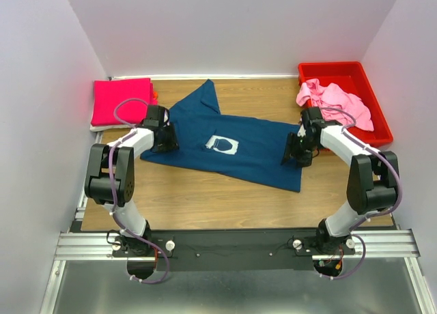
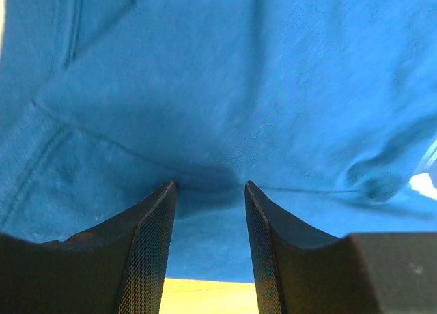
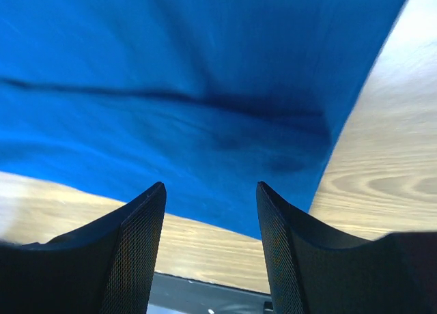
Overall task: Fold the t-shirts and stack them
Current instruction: Fold the tshirt
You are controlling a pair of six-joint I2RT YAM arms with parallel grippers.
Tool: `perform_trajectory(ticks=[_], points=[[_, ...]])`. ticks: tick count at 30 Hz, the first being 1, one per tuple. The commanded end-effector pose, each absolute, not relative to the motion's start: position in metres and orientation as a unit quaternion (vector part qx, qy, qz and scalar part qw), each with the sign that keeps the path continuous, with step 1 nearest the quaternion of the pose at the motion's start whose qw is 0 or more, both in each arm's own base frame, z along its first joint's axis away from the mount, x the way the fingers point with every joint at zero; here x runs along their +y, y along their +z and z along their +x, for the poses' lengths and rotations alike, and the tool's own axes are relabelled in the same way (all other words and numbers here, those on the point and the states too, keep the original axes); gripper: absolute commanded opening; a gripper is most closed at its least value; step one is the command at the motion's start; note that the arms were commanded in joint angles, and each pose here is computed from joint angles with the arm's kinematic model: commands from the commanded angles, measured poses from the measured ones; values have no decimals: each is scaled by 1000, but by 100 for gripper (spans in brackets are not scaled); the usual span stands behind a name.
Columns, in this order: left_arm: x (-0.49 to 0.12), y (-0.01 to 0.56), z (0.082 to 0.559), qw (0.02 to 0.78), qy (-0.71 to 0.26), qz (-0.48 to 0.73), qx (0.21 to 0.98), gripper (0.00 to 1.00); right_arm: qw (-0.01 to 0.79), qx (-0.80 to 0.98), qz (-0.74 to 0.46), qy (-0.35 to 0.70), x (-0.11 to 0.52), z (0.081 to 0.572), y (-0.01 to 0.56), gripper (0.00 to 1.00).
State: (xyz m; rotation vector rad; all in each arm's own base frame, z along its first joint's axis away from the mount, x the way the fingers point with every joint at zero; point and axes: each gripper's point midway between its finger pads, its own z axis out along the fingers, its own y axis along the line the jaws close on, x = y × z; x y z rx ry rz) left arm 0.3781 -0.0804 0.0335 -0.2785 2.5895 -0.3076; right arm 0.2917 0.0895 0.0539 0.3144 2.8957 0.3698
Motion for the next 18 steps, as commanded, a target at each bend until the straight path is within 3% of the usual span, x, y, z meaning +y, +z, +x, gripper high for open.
perform_trajectory(ticks=[1,7,18], points=[[-81,22,379,260,-112,-106,953,53,69,981,85,162,102,264,37,63],[-75,10,359,237,-98,-112,960,53,8,983,107,152,99,225,12,63],[-64,2,269,170,-82,-188,964,51,-81,980,180,31,65,170,1,64]])
